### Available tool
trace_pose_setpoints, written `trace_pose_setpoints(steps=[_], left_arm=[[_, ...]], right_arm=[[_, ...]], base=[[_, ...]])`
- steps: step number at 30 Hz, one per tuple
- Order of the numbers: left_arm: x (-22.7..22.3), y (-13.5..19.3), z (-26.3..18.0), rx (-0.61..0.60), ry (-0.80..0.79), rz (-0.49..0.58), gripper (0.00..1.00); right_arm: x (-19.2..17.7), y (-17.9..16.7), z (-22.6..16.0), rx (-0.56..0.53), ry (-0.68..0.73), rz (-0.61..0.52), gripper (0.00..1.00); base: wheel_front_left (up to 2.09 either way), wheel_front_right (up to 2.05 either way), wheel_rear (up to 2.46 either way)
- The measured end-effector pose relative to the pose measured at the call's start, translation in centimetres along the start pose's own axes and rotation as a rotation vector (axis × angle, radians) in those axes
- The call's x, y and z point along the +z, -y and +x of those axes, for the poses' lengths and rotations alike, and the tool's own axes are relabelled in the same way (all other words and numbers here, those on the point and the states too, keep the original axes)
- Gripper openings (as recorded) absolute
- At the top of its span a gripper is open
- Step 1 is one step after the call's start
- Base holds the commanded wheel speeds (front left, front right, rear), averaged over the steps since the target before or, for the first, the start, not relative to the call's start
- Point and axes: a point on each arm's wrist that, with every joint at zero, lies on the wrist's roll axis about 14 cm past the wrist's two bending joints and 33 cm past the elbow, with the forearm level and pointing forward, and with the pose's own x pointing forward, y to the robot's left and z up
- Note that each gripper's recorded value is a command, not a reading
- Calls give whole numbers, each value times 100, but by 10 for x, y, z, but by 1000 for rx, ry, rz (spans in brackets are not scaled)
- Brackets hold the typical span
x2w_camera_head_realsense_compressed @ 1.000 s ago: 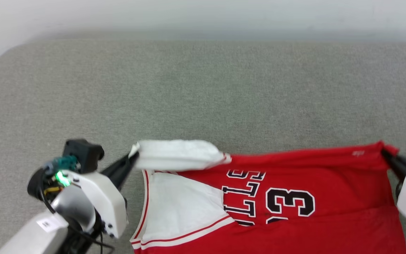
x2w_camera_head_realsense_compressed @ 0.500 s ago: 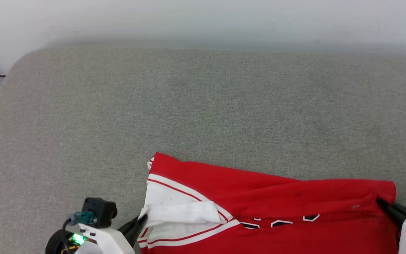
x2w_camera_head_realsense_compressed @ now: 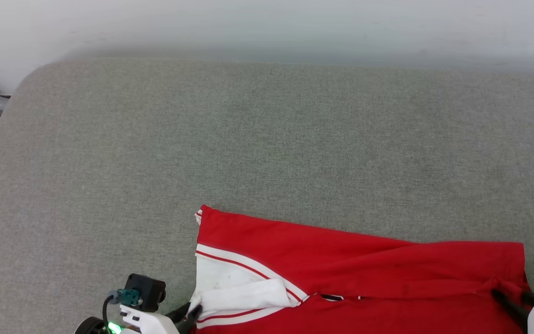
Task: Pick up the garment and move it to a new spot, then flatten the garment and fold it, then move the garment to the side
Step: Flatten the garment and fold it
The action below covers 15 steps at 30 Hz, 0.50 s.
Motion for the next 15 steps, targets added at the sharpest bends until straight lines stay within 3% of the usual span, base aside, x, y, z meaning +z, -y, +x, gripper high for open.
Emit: trace_pose_setpoints(steps=[7,15], left_arm=[[8,-1,-3,5,52,15,100],[73,-3,-25,36,334,37,100]], right_arm=[[0,-7,-5,25,19,35,100],[23,-11,-26,47,89,68,100]], base=[[0,0,0],[0,0,0]])
